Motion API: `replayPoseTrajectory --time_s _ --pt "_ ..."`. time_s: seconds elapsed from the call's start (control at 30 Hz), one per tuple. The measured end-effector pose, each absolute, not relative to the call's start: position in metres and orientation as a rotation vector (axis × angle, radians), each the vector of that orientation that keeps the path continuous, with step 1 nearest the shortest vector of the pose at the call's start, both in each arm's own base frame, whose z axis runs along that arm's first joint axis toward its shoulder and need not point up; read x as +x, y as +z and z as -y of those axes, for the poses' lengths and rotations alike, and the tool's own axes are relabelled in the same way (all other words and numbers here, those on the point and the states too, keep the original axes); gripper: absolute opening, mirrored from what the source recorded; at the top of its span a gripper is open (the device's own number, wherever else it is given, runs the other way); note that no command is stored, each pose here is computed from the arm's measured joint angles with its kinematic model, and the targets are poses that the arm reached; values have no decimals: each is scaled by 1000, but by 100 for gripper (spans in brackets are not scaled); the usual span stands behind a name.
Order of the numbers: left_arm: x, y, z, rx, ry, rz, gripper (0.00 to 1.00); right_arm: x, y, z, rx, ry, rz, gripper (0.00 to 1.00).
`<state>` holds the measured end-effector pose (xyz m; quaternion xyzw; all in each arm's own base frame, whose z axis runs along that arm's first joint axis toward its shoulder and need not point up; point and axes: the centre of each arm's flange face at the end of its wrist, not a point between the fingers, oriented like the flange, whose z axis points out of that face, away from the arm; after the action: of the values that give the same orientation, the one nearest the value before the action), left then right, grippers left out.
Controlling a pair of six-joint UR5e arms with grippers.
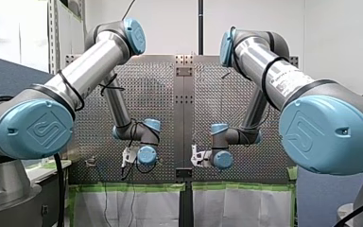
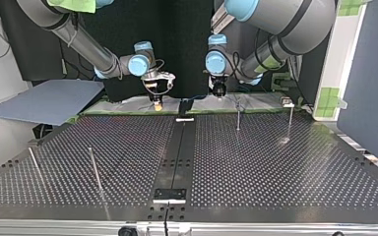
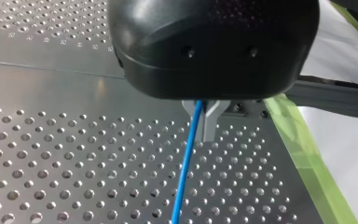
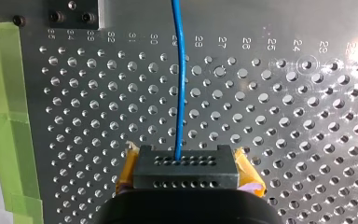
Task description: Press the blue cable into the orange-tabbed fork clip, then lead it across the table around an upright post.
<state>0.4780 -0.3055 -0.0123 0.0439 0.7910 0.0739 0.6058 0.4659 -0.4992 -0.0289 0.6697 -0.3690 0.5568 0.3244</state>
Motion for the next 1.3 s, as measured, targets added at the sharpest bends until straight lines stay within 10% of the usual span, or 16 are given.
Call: replayPoseTrajectory --time_s 1.3 --pt "472 132 344 52 70 -1715 0 469 115 518 1641 1523 945 0"
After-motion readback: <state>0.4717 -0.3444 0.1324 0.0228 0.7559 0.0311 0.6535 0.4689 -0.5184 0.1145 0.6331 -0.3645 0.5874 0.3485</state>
